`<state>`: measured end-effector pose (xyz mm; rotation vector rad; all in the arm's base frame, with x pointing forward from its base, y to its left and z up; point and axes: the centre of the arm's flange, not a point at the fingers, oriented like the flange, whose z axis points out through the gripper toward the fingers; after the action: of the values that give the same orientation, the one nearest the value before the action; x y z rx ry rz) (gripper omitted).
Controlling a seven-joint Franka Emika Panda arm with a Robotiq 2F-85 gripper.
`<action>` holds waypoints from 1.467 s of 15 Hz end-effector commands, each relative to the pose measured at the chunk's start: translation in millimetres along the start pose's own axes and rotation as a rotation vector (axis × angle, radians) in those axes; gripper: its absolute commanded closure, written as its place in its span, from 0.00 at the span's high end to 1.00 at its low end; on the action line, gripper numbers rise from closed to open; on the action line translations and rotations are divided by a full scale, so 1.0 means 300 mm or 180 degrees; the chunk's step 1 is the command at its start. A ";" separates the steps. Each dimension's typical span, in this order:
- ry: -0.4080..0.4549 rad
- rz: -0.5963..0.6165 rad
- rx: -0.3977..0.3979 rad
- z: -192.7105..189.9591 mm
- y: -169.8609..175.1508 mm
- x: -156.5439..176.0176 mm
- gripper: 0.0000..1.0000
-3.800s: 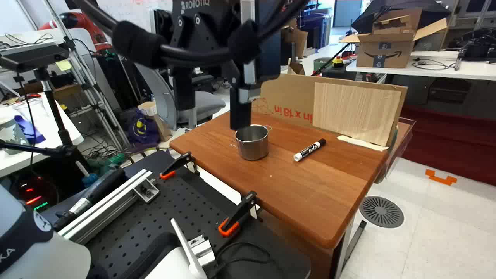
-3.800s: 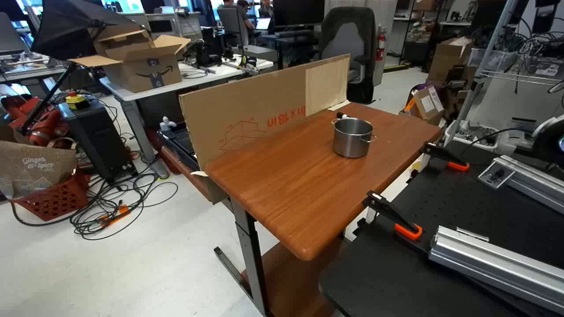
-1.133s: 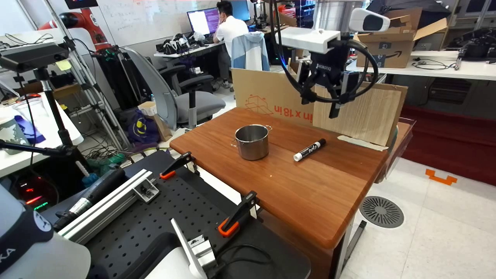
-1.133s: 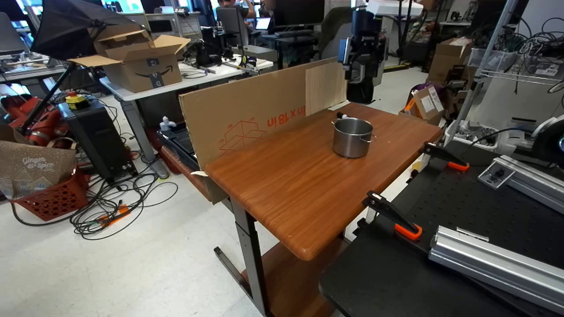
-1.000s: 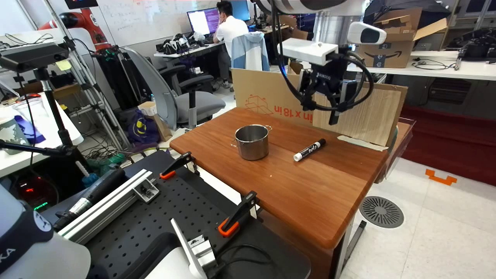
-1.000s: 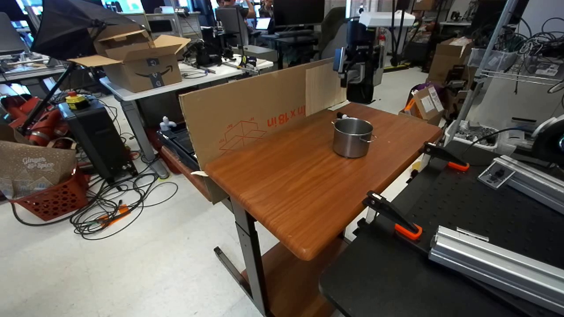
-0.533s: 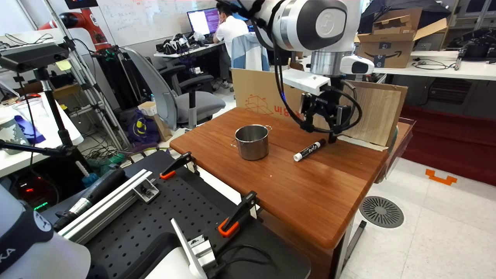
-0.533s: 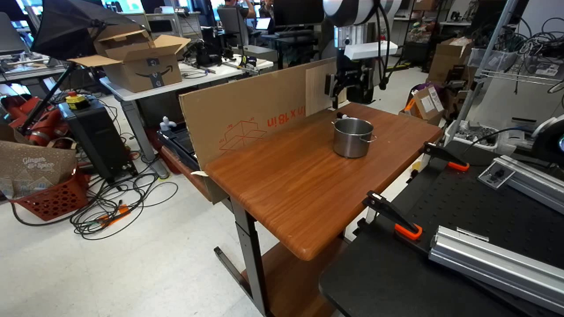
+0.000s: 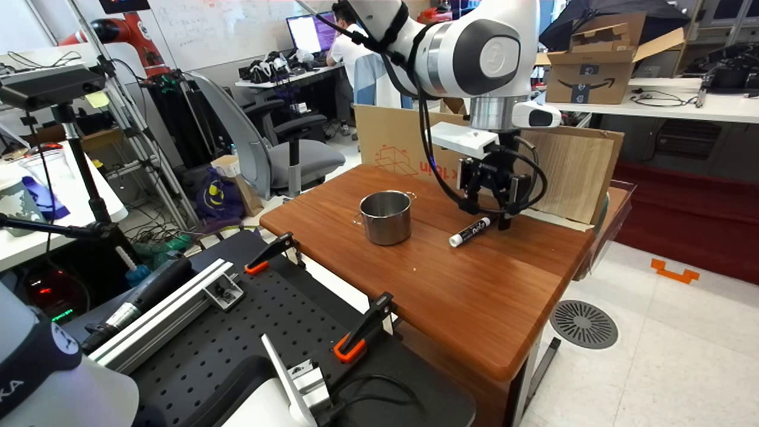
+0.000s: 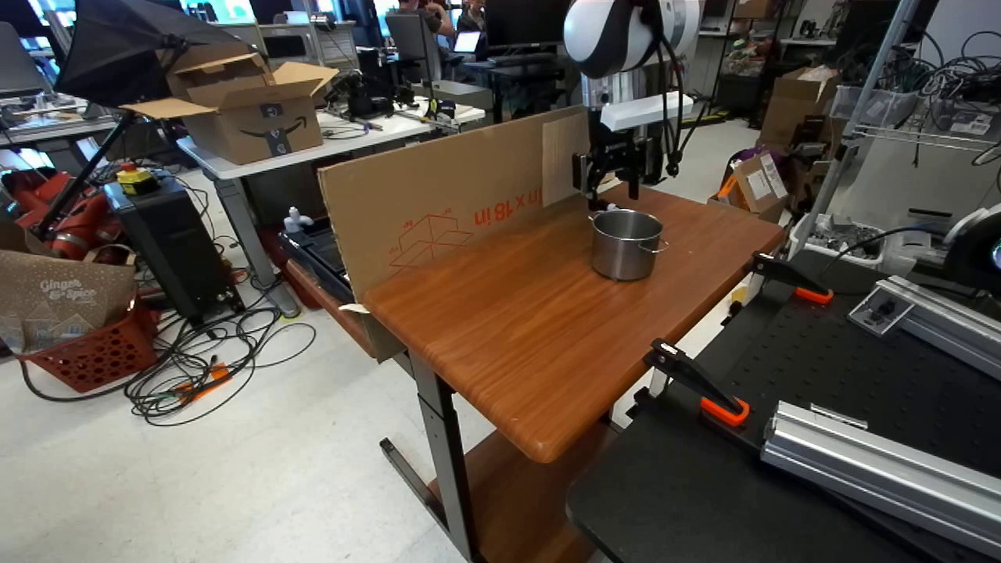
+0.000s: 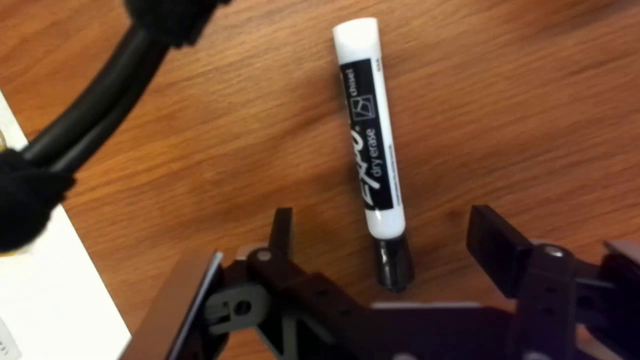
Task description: Put the marker in the pot
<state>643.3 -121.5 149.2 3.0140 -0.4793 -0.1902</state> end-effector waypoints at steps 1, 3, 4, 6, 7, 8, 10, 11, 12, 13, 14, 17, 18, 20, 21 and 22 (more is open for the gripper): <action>0.0036 0.0019 -0.0057 -0.001 -0.006 0.031 0.58; 0.0045 0.0015 -0.0049 -0.008 -0.006 0.035 0.42; 0.0049 0.0014 -0.0046 -0.010 -0.006 0.035 0.35; 0.0049 0.0014 -0.0044 -0.012 -0.006 0.038 0.20; 0.0047 0.0015 -0.0044 -0.012 -0.005 0.040 0.13; 0.0048 0.0016 -0.0044 -0.013 -0.005 0.041 0.05; 0.0053 0.0014 -0.0046 -0.017 -0.006 0.044 0.03; 0.0055 0.0011 -0.0045 -0.018 -0.006 0.046 0.05; 0.0056 0.0011 -0.0044 -0.021 -0.006 0.045 0.05; 0.0056 0.0000 -0.0032 -0.028 -0.007 0.041 0.05; 0.0068 0.0007 -0.0033 -0.034 -0.007 0.037 0.05; 0.0185 -0.0012 -0.0023 -0.091 -0.024 -0.011 0.05; 0.0215 -0.0022 -0.0020 -0.108 -0.032 -0.020 0.05; 0.0287 -0.0057 -0.0012 -0.158 -0.057 -0.049 0.05; 0.0338 -0.0061 0.0002 -0.189 -0.069 -0.066 0.05; 0.0398 -0.0065 0.0014 -0.220 -0.080 -0.086 0.05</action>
<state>656.1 -99.2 191.8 3.0246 -0.4373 -0.0854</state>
